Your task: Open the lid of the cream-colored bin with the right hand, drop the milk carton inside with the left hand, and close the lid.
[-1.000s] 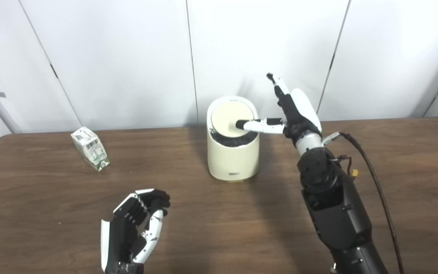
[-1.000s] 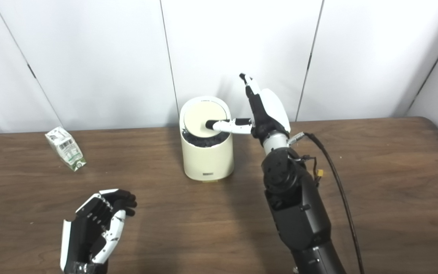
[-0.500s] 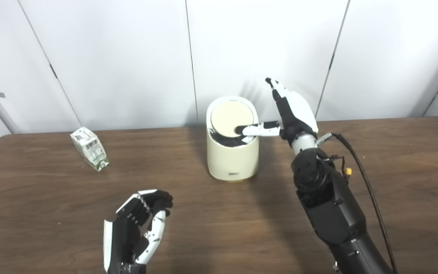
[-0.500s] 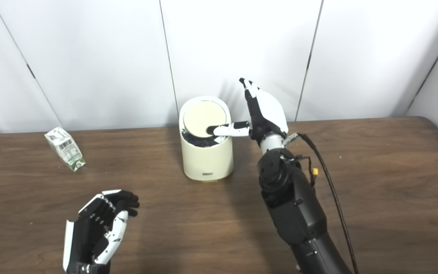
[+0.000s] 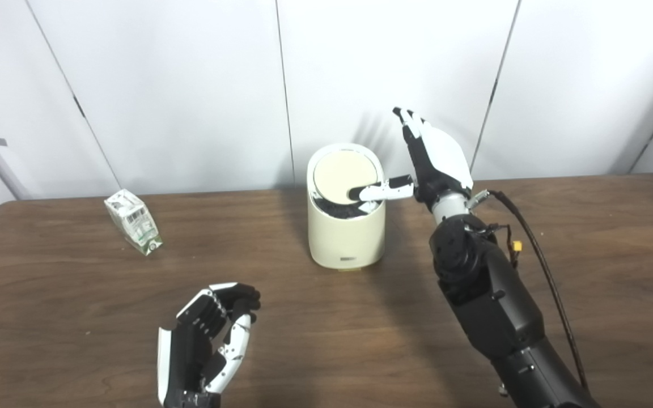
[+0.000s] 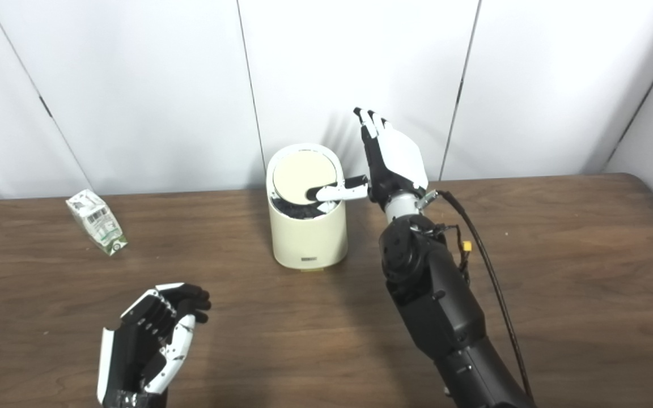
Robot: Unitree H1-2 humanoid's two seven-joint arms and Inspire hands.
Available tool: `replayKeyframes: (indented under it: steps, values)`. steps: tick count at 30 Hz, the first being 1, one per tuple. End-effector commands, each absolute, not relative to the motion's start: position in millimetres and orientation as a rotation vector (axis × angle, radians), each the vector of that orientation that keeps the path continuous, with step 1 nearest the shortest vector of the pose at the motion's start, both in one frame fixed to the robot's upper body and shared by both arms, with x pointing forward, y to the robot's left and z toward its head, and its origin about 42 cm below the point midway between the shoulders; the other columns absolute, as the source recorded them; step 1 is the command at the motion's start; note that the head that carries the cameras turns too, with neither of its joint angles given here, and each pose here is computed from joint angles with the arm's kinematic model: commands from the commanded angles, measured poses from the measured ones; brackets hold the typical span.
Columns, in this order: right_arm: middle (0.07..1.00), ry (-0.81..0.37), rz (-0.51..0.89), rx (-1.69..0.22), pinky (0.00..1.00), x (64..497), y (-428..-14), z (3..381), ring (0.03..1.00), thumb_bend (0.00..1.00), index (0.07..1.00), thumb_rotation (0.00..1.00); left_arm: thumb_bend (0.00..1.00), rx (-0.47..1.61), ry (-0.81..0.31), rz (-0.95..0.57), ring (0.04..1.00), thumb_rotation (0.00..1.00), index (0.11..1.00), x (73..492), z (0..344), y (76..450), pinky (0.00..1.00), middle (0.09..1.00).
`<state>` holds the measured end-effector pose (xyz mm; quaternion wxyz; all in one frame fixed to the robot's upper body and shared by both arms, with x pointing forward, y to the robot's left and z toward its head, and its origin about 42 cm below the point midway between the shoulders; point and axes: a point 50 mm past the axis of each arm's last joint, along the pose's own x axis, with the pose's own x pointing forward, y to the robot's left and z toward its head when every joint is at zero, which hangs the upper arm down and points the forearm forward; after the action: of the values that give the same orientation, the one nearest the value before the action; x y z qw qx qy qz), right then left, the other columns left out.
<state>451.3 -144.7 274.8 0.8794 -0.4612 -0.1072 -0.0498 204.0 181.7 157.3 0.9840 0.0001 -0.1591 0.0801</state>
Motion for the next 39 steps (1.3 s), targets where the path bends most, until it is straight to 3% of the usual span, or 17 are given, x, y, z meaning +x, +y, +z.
replayKeyframes:
  steps: [1, 8, 15, 20, 22, 25, 28, 34, 39]
  values:
    - [0.990, -0.259, -0.119, -1.009, 0.94, 455.9, -143.9, 288.7, 0.994, 0.92, 0.960, 0.25, 0.21, 0.008, -0.352, 0.179, 0.561, 0.20, 0.575, 196.2, 162.9, 182.0, 0.50, 0.579]
    - [0.983, -0.251, -0.118, -1.047, 0.93, 457.3, -145.2, 286.1, 0.988, 0.94, 0.949, 0.14, 0.21, 0.007, -0.353, 0.179, 0.559, 0.18, 0.574, 197.1, 162.5, 181.2, 0.50, 0.577]
    - [0.984, -0.243, -0.105, -1.025, 0.94, 455.8, -148.0, 284.7, 0.988, 0.92, 0.951, 0.27, 0.20, 0.018, -0.360, 0.181, 0.554, 0.16, 0.570, 199.4, 160.5, 180.4, 0.49, 0.575]
    - [0.973, -0.241, -0.097, -1.025, 0.92, 455.0, -149.7, 282.4, 0.980, 0.92, 0.942, 0.29, 0.20, 0.030, -0.349, 0.178, 0.553, 0.16, 0.569, 200.1, 160.5, 180.1, 0.49, 0.576]
    - [0.976, -0.238, -0.083, -1.013, 0.93, 454.6, -150.1, 283.4, 0.985, 0.90, 0.946, 0.38, 0.21, 0.020, -0.347, 0.177, 0.556, 0.16, 0.571, 200.2, 160.3, 179.9, 0.49, 0.578]
    - [0.974, -0.248, -0.069, -0.994, 0.94, 453.0, -150.2, 284.8, 0.982, 0.92, 0.948, 0.66, 0.22, 0.018, -0.346, 0.169, 0.562, 0.20, 0.574, 200.2, 159.7, 180.0, 0.50, 0.580]
    - [0.976, -0.256, -0.060, -0.972, 0.93, 450.9, -149.6, 286.9, 0.984, 0.95, 0.953, 0.82, 0.22, 0.025, -0.342, 0.172, 0.561, 0.21, 0.573, 200.2, 159.2, 180.2, 0.50, 0.577]
    - [0.972, -0.285, -0.070, -0.903, 0.94, 443.4, -147.5, 294.6, 0.981, 0.86, 0.947, 0.92, 0.21, 0.024, -0.350, 0.184, 0.556, 0.15, 0.569, 199.7, 158.0, 180.7, 0.49, 0.575]
    - [0.982, -0.320, -0.091, -0.804, 0.93, 429.4, -151.3, 306.4, 0.987, 0.89, 0.960, 0.95, 0.21, 0.028, -0.346, 0.186, 0.558, 0.15, 0.569, 200.1, 157.3, 181.6, 0.50, 0.576]
